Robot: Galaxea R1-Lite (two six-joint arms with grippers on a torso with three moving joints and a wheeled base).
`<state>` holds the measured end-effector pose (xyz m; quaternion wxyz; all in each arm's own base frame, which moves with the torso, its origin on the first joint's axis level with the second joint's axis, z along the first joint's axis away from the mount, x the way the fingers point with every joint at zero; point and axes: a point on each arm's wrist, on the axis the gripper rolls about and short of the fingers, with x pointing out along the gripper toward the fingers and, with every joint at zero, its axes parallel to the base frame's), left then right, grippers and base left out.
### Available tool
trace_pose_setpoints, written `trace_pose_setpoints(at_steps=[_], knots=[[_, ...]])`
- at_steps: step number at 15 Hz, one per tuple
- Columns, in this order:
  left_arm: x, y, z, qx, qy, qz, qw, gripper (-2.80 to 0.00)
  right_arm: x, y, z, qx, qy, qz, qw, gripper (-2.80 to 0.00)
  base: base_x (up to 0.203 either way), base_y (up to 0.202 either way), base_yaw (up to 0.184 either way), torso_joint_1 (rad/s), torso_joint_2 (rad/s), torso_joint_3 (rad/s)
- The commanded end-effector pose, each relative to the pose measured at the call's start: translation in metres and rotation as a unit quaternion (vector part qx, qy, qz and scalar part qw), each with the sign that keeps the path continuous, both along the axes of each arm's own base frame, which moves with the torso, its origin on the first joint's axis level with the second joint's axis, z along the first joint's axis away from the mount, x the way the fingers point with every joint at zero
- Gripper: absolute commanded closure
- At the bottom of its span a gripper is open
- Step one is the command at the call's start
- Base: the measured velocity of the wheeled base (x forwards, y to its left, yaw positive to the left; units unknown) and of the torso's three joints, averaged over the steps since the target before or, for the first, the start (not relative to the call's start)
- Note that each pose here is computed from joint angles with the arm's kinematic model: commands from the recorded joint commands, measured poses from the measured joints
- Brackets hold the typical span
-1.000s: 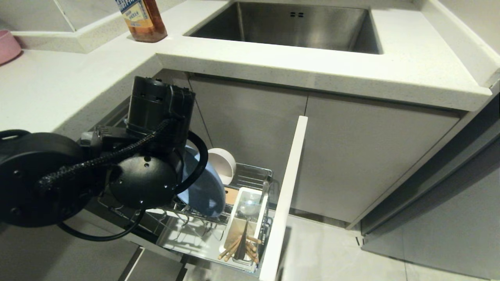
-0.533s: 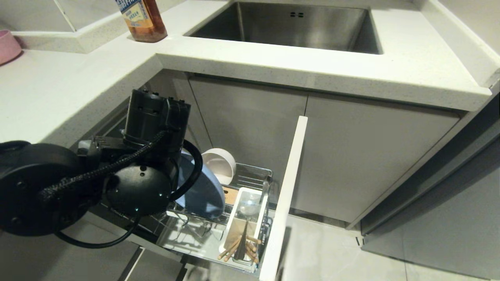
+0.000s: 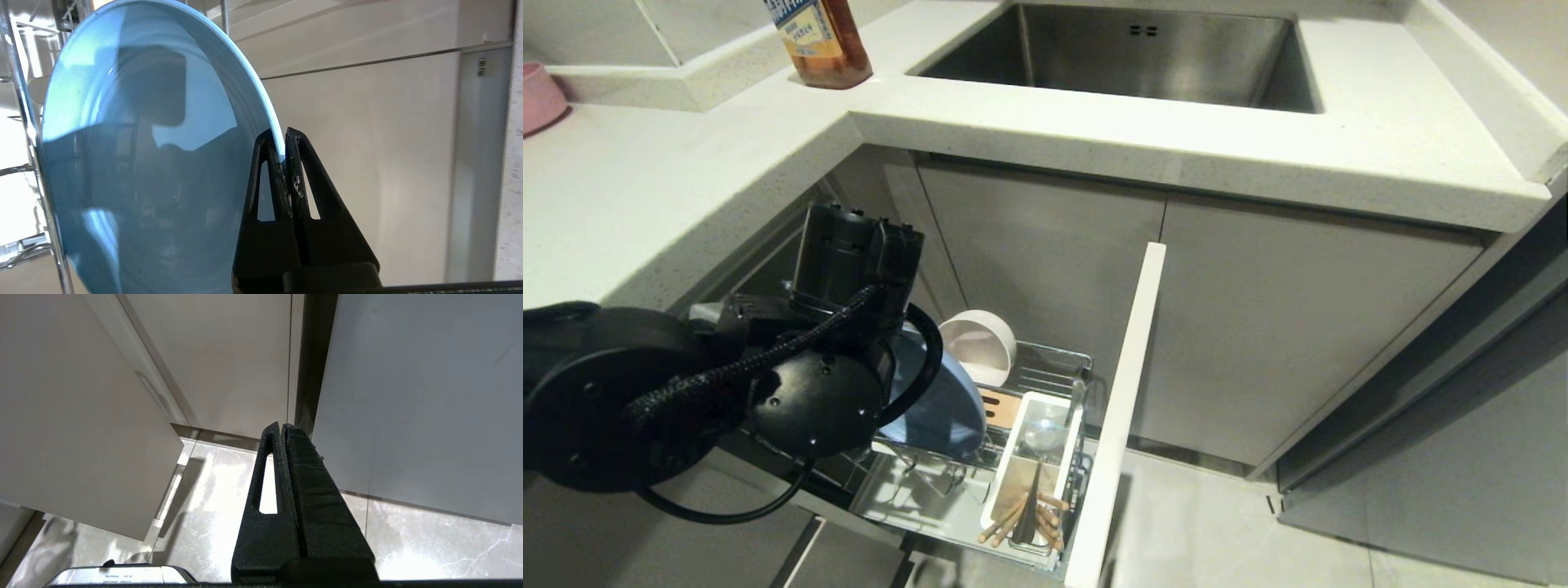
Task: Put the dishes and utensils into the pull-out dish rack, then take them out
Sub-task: Pick up the plate and place it in the cupboard
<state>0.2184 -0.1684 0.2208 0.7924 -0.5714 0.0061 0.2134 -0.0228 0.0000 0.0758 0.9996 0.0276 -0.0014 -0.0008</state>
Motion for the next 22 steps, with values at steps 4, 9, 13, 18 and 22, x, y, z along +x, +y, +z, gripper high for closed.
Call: trace_pose_setpoints(at_steps=[4,9,13,18,22], knots=[[0.004,-0.003,-0.008,0.002,0.008,0.006,1.0,0.0,0.0,0.0,0.0,0.0,0.0,0.0,1.0,0.0,0.0,0.0,0.0,0.0,0.0,0.0],[0.004,-0.003,-0.009,0.005,0.013,0.003,0.9999,-2.8,0.0,0.0,0.0,0.0,0.0,0.0,1.0,0.0,0.0,0.0,0.0,0.0,0.0,0.0],[0.004,-0.003,-0.01,0.009,0.015,0.002,0.9998,-2.8,0.0,0.0,0.0,0.0,0.0,0.0,1.0,0.0,0.0,0.0,0.0,0.0,0.0,0.0],[0.004,-0.003,-0.014,0.023,0.03,0.001,0.9993,-2.8,0.0,0.0,0.0,0.0,0.0,0.0,1.0,0.0,0.0,0.0,0.0,0.0,0.0,0.0],[0.004,-0.003,-0.013,0.032,0.033,-0.002,0.999,-2.8,0.0,0.0,0.0,0.0,0.001,0.0,1.0,0.0,0.0,0.0,0.0,0.0,0.0,0.0]])
